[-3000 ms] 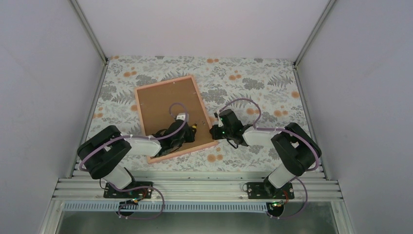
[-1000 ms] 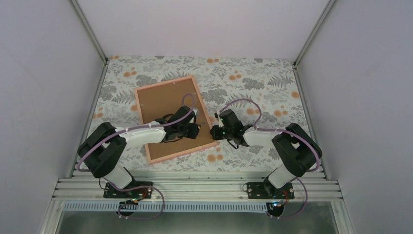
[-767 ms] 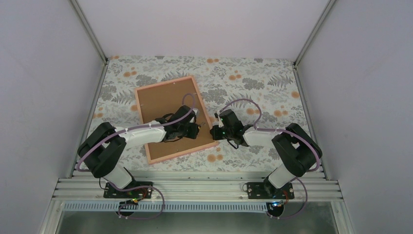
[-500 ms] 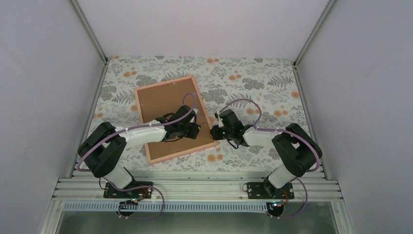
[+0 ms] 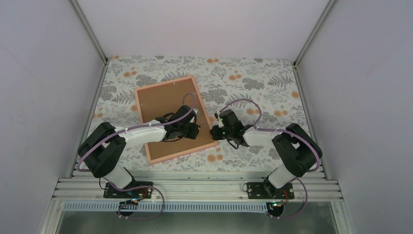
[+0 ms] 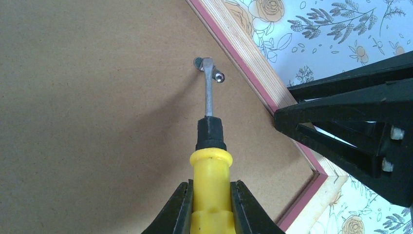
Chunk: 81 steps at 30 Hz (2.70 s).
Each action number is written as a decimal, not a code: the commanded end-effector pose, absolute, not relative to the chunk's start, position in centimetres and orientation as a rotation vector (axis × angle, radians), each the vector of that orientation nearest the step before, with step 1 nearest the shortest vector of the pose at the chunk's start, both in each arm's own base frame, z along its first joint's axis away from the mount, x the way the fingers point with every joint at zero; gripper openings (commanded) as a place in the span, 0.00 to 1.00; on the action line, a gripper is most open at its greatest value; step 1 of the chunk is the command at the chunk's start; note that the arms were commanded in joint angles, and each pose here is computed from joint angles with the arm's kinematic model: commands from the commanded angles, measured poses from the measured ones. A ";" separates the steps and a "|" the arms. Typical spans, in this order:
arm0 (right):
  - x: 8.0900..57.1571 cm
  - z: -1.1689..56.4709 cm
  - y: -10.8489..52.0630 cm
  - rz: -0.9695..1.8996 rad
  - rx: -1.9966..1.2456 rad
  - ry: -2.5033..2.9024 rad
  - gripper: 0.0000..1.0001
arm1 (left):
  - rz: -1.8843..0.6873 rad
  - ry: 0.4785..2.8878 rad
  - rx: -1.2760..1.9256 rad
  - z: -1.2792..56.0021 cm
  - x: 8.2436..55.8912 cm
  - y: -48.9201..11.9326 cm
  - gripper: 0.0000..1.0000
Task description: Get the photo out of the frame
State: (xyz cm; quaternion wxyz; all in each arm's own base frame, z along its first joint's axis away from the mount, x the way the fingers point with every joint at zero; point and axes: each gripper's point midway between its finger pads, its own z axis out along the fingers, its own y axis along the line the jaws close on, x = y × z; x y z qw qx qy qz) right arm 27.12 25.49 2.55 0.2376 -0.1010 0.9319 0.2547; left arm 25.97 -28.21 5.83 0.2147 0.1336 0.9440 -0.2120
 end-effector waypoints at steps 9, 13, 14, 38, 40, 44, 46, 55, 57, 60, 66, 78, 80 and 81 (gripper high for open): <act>26.0 2.8 25.0 0.660 -0.320 2.606 0.05 | -0.487 2.640 0.296 6.8 24.8 -25.3 0.02; 26.6 4.1 25.2 0.645 -0.346 2.579 0.19 | -0.485 2.586 0.258 8.1 25.5 -24.5 0.02; 26.9 4.5 25.3 0.636 -0.352 2.564 0.23 | -0.482 2.575 0.248 8.3 25.6 -24.3 0.02; 43.4 5.7 29.7 0.445 -0.382 2.429 0.39 | -0.454 2.460 0.063 10.9 29.8 -17.5 0.02; 44.3 5.1 30.0 0.441 -0.385 2.435 0.38 | -0.447 2.458 0.070 10.9 30.1 -17.5 0.02; 45.6 4.4 30.6 0.448 -0.396 2.441 0.35 | -0.442 2.452 0.078 10.9 30.7 -17.6 0.02; 45.9 4.0 30.8 0.451 -0.401 2.444 0.34 | -0.446 2.451 0.083 10.9 30.9 -17.8 0.02; 45.8 2.3 30.5 0.442 -0.408 2.479 0.17 | -0.495 2.431 0.113 11.1 32.1 -19.1 0.02; 45.4 2.0 30.3 0.441 -0.408 2.490 0.12 | -0.506 2.425 0.116 11.3 32.4 -19.5 0.02; 44.6 2.2 29.9 0.454 -0.397 2.498 0.06 | -0.530 2.419 0.119 11.4 32.8 -20.0 0.02; 42.6 2.0 29.0 0.481 -0.374 2.517 0.04 | -0.623 2.404 0.153 11.3 33.7 -21.9 0.02; 40.2 2.1 28.7 0.576 -0.343 2.524 0.04 | -0.772 2.392 0.193 9.9 35.8 -25.3 0.02; 40.0 2.0 28.7 0.581 -0.343 2.526 0.04 | -0.774 2.396 0.195 9.5 36.2 -25.6 0.02; 39.9 1.9 28.7 0.586 -0.343 2.527 0.04 | -0.776 2.398 0.196 9.4 36.4 -25.7 0.02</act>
